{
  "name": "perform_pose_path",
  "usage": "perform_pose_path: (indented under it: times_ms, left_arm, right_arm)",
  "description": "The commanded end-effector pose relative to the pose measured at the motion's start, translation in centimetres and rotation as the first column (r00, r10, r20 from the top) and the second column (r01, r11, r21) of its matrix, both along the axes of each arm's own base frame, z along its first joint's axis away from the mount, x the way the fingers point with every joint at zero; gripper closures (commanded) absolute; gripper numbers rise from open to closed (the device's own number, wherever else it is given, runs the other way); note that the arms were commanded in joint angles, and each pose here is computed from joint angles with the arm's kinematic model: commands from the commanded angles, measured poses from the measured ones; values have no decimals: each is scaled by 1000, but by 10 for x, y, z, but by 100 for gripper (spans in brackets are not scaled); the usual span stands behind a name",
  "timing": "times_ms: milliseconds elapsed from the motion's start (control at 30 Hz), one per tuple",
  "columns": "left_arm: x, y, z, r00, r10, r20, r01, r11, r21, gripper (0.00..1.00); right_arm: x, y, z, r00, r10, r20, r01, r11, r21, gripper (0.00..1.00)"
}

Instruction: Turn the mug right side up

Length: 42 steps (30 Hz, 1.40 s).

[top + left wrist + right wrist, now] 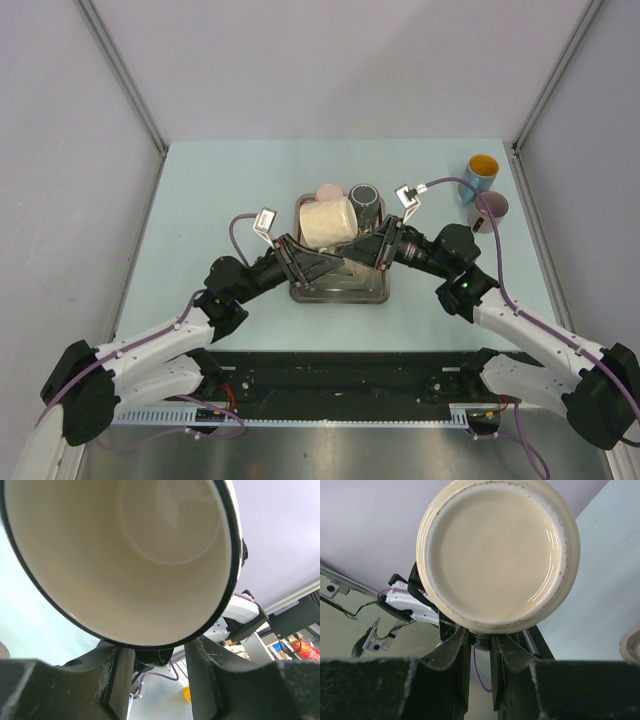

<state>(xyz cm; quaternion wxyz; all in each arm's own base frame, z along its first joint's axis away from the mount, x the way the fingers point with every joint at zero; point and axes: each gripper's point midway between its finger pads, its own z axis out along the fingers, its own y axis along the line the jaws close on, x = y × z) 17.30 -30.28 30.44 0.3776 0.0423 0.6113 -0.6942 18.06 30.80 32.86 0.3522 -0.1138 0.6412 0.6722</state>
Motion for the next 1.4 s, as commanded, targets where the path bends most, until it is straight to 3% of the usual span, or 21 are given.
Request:
perform_pose_path:
  times_ms: [0, 400, 867, 967, 1000, 1200, 1367]
  left_arm:
    - [25, 24, 37, 986, 161, 43, -155, 980, -121, 53]
    - [31, 29, 40, 984, 177, 36, -171, 977, -126, 47]
    - [23, 25, 48, 989, 128, 77, -116, 982, -149, 77]
    - [21, 24, 49, 989, 120, 84, -106, 983, -152, 90]
    - [21, 24, 49, 989, 118, 85, -104, 983, -153, 100]
    - [16, 19, 50, 990, 79, 117, -63, 989, -136, 100]
    - [21, 21, 45, 984, 121, 134, -108, 990, -95, 100]
  right_arm:
    - [-40, 1, 20, 986, 151, 75, -152, 988, 14, 100]
    - [-44, 1, 19, 984, 159, 82, -160, 987, 5, 100]
    - [-46, 6, 14, 982, 175, 69, -175, 985, -6, 100]
    - [-47, 7, 12, 982, 177, 68, -177, 984, -11, 100]
    - [-46, 8, 10, 982, 177, 65, -177, 984, -15, 100]
    - [-46, 8, 7, 983, 169, 67, -168, 985, -29, 100]
    - [-44, 7, 8, 985, 151, 80, -148, 988, -50, 100]
